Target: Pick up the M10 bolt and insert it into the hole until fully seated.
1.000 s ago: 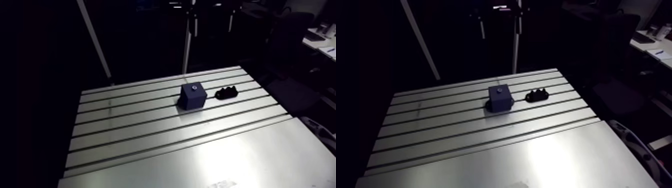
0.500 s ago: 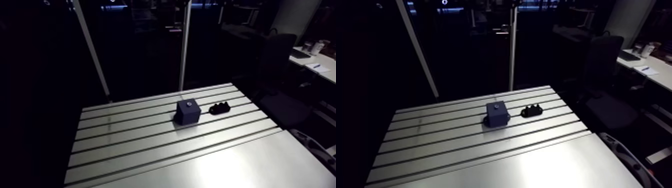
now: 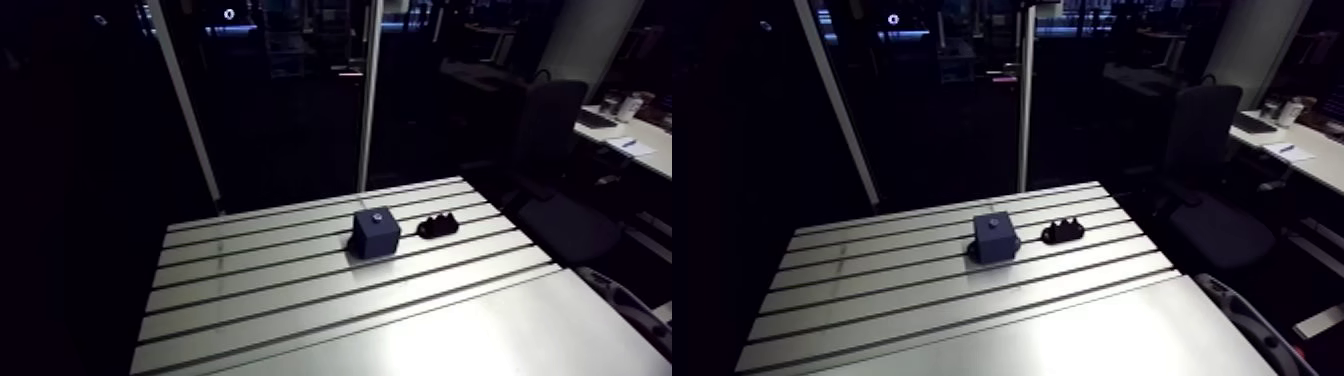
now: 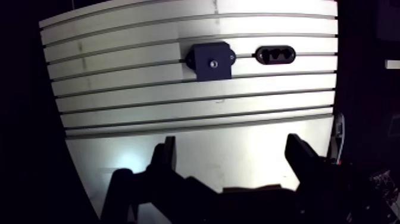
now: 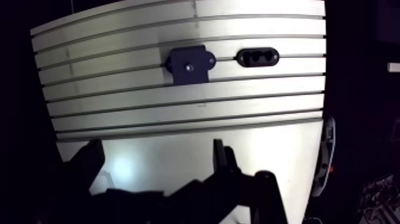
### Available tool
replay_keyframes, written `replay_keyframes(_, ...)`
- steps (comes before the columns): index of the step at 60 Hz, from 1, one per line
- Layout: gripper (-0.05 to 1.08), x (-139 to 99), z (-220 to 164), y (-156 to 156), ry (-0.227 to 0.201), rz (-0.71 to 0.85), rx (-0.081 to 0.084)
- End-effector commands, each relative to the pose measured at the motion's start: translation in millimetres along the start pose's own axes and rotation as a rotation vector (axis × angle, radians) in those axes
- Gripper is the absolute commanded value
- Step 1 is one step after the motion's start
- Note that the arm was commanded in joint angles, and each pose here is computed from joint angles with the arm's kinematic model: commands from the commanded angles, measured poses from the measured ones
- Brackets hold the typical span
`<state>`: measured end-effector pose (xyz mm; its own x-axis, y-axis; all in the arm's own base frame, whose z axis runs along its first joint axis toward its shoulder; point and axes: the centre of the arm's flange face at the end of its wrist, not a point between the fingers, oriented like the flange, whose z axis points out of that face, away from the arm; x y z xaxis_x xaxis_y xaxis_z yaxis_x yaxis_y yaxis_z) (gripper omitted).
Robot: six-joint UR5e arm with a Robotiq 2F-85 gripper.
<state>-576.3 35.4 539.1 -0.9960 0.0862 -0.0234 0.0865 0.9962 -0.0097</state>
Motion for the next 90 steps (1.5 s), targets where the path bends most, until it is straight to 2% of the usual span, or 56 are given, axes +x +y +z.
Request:
replay_keyframes(1, 0.00, 0, -3, -3, 0.004, -0.008, -0.002)
replay_keyframes(6, 0.00, 0, -5, -11, 0.008, -0.024, -0.001)
replay_keyframes(13, 0.00, -2, -4, -39, 0.006, -0.073, -0.004)
replay_keyframes(29, 0.00, -10, -14, -44, 0.022, -0.080, -0.009)
replay_keyframes(31, 0.00, -15, -19, -44, 0.028, -0.081, -0.025)
replay_keyframes(32, 0.00, -15, -19, -44, 0.028, -0.081, -0.025)
replay_keyframes(33, 0.00, -18, -21, -42, 0.030, -0.079, -0.034)
replay_keyframes(34, 0.00, -18, -21, -42, 0.030, -0.079, -0.034)
replay_keyframes(35, 0.00, -21, -24, -42, 0.034, -0.079, -0.043)
replay_keyframes(39, 0.00, -27, -29, -42, 0.041, -0.079, -0.052)
replay_keyframes(50, 0.00, -47, -31, -45, 0.042, -0.077, -0.052)
replay_keyframes(69, 0.00, -52, -11, -45, 0.010, -0.076, -0.046)
replay_keyframes(77, 0.00, -61, -12, -46, 0.017, -0.072, -0.049)
replay_keyframes(83, 0.00, -69, -13, -48, 0.039, -0.066, -0.051)
replay_keyframes(90, 0.00, -69, -9, -48, 0.050, -0.065, -0.050)
